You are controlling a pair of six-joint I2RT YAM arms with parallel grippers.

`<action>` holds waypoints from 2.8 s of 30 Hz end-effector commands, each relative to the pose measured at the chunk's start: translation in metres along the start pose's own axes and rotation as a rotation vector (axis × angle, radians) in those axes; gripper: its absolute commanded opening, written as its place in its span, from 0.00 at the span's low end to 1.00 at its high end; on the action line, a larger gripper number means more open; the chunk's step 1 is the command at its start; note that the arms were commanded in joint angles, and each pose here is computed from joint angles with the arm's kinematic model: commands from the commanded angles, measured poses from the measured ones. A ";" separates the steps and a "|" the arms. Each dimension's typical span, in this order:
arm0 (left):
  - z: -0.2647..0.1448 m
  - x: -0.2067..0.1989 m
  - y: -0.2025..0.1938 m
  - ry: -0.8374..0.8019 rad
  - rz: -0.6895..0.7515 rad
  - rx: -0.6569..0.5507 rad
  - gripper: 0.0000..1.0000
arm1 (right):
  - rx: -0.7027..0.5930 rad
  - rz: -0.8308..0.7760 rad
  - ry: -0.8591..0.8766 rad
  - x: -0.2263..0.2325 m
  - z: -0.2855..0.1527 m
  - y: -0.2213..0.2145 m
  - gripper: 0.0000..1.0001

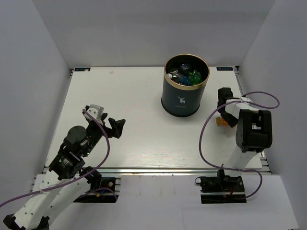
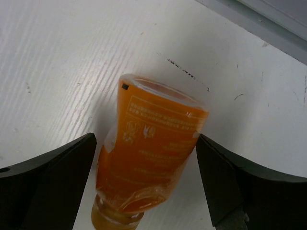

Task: Put the plastic bottles in the bin

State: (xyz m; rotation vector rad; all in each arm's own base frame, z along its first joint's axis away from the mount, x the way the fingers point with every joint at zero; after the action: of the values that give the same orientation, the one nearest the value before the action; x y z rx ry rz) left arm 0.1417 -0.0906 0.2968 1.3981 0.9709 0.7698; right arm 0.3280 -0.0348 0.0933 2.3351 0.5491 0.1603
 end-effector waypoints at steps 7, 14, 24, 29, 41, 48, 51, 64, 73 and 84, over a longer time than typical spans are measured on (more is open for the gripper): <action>0.005 0.003 -0.005 0.022 0.013 0.030 1.00 | 0.057 -0.003 0.057 -0.002 0.016 0.009 0.47; 0.007 0.005 -0.006 0.043 0.015 0.038 1.00 | 0.034 -0.068 0.225 -0.001 -0.010 0.024 0.00; 0.012 0.007 -0.012 0.074 0.023 0.073 1.00 | -0.162 -0.279 1.022 0.011 -0.162 0.086 0.00; 0.013 0.007 -0.013 0.075 0.024 0.082 1.00 | -0.331 -0.304 1.430 -0.002 -0.258 0.106 0.00; 0.018 0.009 -0.017 0.097 0.040 0.107 1.00 | -0.423 -0.301 1.778 0.049 -0.337 0.133 0.00; 0.021 0.011 -0.021 0.109 0.054 0.137 1.00 | -0.432 -0.308 1.816 0.120 -0.341 0.125 0.00; 0.023 0.011 -0.023 0.110 0.056 0.147 1.00 | -0.444 -0.285 1.804 0.142 -0.334 0.120 0.00; 0.026 0.009 -0.023 0.092 0.066 0.160 1.00 | -0.435 -0.356 1.625 0.160 -0.293 0.099 0.90; 0.027 0.005 -0.021 0.037 0.085 0.136 1.00 | -0.524 -0.275 1.661 0.077 -0.354 0.133 0.90; 0.024 -0.006 -0.018 -0.098 0.100 0.080 1.00 | -0.358 -0.168 1.697 -0.070 -0.329 0.060 0.90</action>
State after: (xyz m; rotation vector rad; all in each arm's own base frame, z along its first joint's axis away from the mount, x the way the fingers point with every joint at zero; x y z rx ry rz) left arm 0.1592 -0.1026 0.2775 1.5423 0.9347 0.7630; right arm 0.2207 0.1062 0.3955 1.2272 1.3085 1.9497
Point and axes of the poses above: each gripper's point midway between its finger pads, its own z axis out along the fingers, its own x axis along the line the jaws close on, y = z × x, the point moved 8 cm from there along -z, back along the fingers, and after that the axes turned 3 degrees about z, right-handed, at the moved point
